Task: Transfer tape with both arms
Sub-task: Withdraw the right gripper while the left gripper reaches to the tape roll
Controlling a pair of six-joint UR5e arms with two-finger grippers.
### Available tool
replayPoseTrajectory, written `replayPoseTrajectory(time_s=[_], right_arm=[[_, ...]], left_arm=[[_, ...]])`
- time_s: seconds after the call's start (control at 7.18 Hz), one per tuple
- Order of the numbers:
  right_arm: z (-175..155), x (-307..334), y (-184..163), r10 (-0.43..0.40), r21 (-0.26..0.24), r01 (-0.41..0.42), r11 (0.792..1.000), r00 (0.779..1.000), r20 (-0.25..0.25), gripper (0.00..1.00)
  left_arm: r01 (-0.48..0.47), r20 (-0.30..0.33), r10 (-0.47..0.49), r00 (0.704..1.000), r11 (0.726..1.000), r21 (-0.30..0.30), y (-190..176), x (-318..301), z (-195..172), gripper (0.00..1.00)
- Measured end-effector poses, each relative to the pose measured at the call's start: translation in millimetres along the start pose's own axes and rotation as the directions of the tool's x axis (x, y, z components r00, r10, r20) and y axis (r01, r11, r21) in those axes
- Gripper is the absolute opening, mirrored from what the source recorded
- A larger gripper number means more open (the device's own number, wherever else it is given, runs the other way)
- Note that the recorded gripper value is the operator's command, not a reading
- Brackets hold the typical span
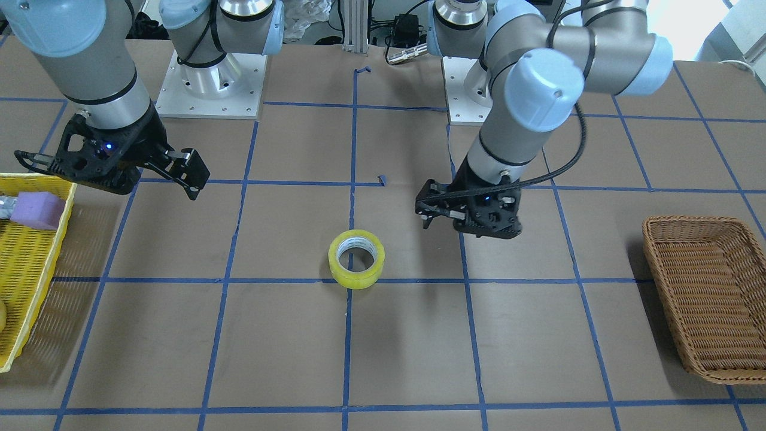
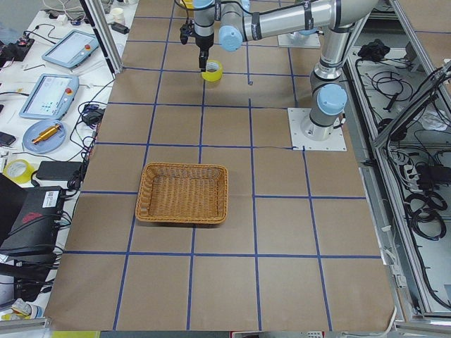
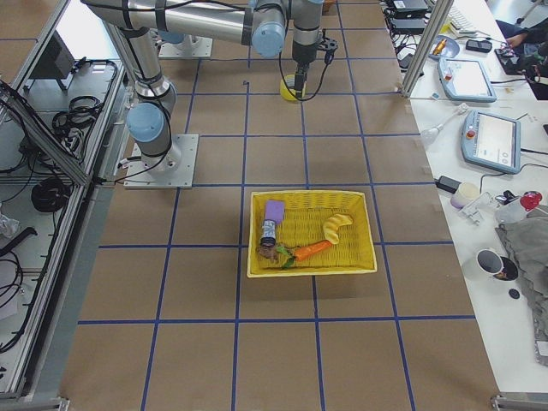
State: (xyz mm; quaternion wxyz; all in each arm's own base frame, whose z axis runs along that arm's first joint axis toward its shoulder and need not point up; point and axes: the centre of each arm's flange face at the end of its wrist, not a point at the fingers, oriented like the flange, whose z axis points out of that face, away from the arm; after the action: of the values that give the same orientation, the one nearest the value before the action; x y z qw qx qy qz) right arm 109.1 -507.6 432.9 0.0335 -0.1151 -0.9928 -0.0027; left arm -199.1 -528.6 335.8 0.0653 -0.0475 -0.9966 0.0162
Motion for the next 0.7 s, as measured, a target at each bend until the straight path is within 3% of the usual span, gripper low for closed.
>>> replayPoseTrajectory(time_s=[0.14,0.42,0.56,0.7], right_arm=[[-9,1,9,-0.009,-0.014,0.009,1.0,1.0,0.017,1.0],[-22,-9,25,-0.014,-0.047,0.021,0.999,0.989,0.148,1.0],[-23,-9,29,-0.034,-0.047,0.041,0.998,0.989,0.146,1.0],[-24,-5,29,-0.066,-0.038,0.07,0.997,0.992,0.103,1.0]], left_arm=[[-0.01,-0.009,0.01,1.0,1.0,-0.019,0,26,37,1.0],[0.006,-0.014,-0.006,1.0,1.0,-0.016,-5,58,87,1.0],[0.005,-0.014,-0.005,1.0,1.0,-0.022,-6,67,105,1.0],[0.004,-0.014,-0.004,1.0,1.0,-0.023,-8,71,119,0.89]])
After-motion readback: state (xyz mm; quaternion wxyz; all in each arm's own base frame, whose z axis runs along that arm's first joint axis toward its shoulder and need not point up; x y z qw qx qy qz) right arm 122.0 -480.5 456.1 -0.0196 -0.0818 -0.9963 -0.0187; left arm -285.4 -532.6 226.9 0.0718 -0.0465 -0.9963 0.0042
